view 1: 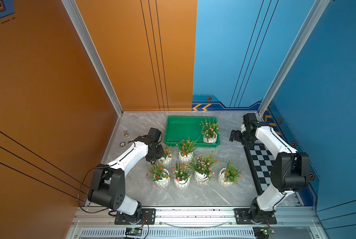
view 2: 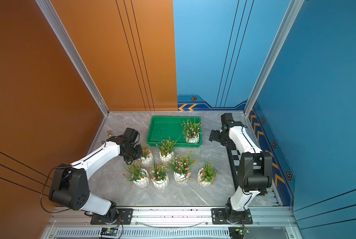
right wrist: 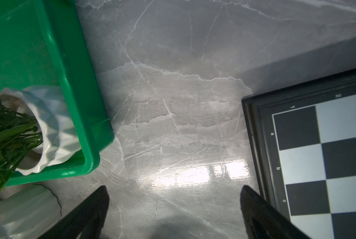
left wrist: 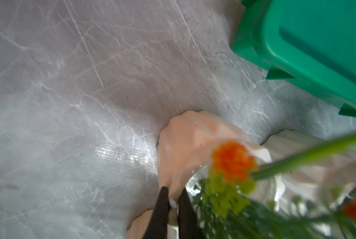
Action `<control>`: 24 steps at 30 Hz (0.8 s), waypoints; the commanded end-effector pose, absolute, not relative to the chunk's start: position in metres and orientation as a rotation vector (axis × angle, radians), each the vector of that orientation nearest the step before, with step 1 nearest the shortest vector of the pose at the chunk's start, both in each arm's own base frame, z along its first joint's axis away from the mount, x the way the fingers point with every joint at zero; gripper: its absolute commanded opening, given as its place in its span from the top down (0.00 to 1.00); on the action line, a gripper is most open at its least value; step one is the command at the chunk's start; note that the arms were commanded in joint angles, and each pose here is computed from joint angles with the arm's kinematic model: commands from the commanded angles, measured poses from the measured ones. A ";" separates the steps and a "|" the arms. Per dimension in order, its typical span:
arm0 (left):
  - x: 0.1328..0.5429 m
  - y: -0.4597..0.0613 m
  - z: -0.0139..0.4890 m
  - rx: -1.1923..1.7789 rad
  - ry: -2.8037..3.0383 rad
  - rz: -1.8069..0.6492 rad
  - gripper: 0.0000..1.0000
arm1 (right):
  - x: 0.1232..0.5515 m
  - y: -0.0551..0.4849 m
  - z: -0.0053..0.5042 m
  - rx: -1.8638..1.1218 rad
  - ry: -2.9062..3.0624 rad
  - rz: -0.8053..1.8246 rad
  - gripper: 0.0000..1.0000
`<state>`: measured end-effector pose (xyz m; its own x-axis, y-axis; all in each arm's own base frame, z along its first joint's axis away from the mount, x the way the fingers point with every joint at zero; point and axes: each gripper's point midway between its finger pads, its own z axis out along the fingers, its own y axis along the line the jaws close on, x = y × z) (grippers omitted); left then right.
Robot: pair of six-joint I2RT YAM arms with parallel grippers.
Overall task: Put the potted gypsophila into the storage box
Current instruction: Pick up the baby's breath potted plant from the center of the board.
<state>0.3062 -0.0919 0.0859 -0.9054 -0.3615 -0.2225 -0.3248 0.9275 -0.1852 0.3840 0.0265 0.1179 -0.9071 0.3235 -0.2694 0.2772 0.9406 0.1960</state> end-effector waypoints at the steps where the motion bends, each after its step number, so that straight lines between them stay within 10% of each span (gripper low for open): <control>1: 0.310 -0.090 0.088 -0.499 2.826 -0.172 1.00 | 0.380 0.025 0.124 0.428 2.782 0.222 0.00; 24: 0.319 -0.079 0.117 -0.527 2.742 -0.248 1.00 | 0.380 0.025 0.127 0.427 2.775 0.226 0.00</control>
